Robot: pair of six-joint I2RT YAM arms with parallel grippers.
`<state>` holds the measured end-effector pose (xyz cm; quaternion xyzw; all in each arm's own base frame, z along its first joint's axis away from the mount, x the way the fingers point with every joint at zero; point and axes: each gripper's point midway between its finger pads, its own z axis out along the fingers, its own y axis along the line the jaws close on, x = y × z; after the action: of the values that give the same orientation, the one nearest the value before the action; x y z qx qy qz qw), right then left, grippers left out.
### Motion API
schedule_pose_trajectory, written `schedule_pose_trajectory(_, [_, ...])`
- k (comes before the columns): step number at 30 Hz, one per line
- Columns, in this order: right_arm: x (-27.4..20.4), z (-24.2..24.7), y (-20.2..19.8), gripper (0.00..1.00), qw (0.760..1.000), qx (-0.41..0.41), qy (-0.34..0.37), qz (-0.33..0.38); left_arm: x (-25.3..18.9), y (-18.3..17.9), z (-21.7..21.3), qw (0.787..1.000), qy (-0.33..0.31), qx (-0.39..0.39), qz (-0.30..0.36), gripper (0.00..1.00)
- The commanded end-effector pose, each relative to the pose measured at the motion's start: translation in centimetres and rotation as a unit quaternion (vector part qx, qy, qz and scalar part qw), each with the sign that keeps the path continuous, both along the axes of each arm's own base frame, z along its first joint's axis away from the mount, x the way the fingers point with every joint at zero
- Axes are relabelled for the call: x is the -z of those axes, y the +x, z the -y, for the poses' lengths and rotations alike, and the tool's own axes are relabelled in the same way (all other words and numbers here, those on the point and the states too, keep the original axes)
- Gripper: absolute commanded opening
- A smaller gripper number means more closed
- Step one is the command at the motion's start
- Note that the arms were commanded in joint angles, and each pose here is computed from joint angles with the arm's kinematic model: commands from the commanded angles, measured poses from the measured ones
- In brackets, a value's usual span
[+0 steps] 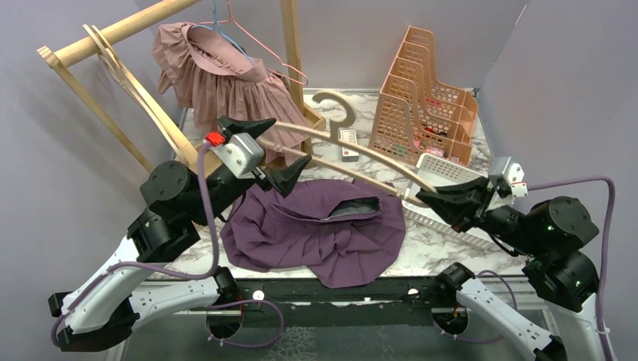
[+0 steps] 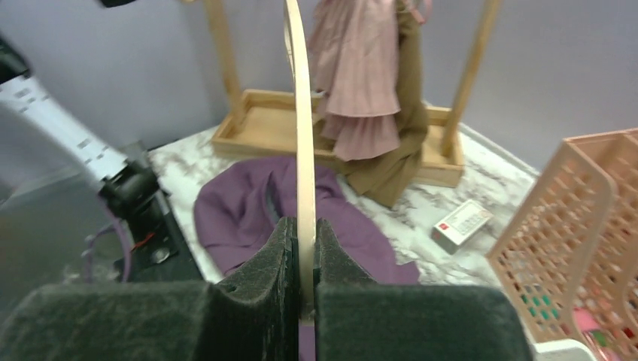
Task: Place the skirt on the hanger
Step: Pick up the hanger from the clothesline.
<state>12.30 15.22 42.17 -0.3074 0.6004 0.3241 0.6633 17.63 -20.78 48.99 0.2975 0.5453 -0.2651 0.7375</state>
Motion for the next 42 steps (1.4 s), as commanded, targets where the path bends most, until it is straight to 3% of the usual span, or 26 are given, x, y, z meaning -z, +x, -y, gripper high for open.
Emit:
schedule_pose_trajectory(1, [1.0, -1.6, -3.5, 0.01, 0.994, -0.104, -0.021, -0.003, 0.5, -0.2, 1.0, 0.989, 0.101, 0.023, 0.104, 0.97])
schedule_pose_trajectory(6, [0.9, -2.0, -4.3, 0.01, 0.991, -0.130, -0.026, 0.002, 5.0, 0.3, 0.6, 0.977, 0.187, 0.016, 0.100, 0.93])
schedule_pose_trajectory(10, [0.8, -2.0, -5.3, 0.01, 0.987, -0.156, -0.044, 0.007, 6.3, 0.0, 0.1, 0.971, 0.206, 0.018, 0.117, 0.91])
schedule_pose_trajectory(13, [1.0, -2.2, -5.5, 0.01, 0.983, -0.171, -0.063, 0.001, 6.7, -1.3, 0.1, 0.966, 0.220, 0.052, 0.128, 0.83])
schedule_pose_trajectory(14, [1.0, -2.3, -5.6, 0.01, 0.982, -0.175, -0.068, -0.001, 6.8, -1.8, 0.2, 0.964, 0.225, 0.065, 0.126, 0.78])
schedule_pose_trajectory(16, [1.0, -2.5, -5.5, 0.01, 0.981, -0.180, -0.073, -0.001, 7.7, -2.7, 0.3, 0.958, 0.245, 0.093, 0.116, 0.56])
schedule_pose_trajectory(24, [1.4, -3.1, -4.6, 0.01, 0.979, -0.185, -0.081, -0.001, 10.4, -4.6, 0.2, 0.951, 0.265, 0.144, 0.075, 0.04])
schedule_pose_trajectory(25, [1.4, -3.2, -4.5, 0.01, 0.979, -0.186, -0.083, -0.002, 10.5, -4.6, 0.2, 0.949, 0.268, 0.145, 0.074, 0.00])
schedule_pose_trajectory(30, [1.9, -3.6, -3.8, 0.01, 0.978, -0.188, -0.094, -0.013, 11.1, -4.2, 0.4, 0.943, 0.288, 0.146, 0.077, 0.00])
schedule_pose_trajectory(31, [2.0, -3.6, -3.6, 0.07, 0.978, -0.185, -0.097, -0.018, 11.2, -4.2, 0.4, 0.942, 0.292, 0.147, 0.077, 0.00])
schedule_pose_trajectory(33, [2.2, -3.7, -3.0, 0.32, 0.979, -0.174, -0.101, -0.024, 11.4, -4.2, 0.5, 0.940, 0.298, 0.150, 0.077, 0.00])
schedule_pose_trajectory(36, [2.2, -3.8, -2.0, 0.59, 0.980, -0.164, -0.109, -0.024, 11.9, -4.3, 0.7, 0.937, 0.304, 0.157, 0.073, 0.00])
schedule_pose_trajectory(38, [1.7, -4.1, -1.4, 0.66, 0.980, -0.163, -0.115, -0.012, 12.4, -4.4, 1.0, 0.934, 0.310, 0.165, 0.067, 0.00])
schedule_pose_trajectory(42, [0.8, -5.1, 0.9, 0.69, 0.978, -0.158, -0.134, 0.028, 13.3, -4.4, 1.9, 0.930, 0.315, 0.182, 0.046, 0.00])
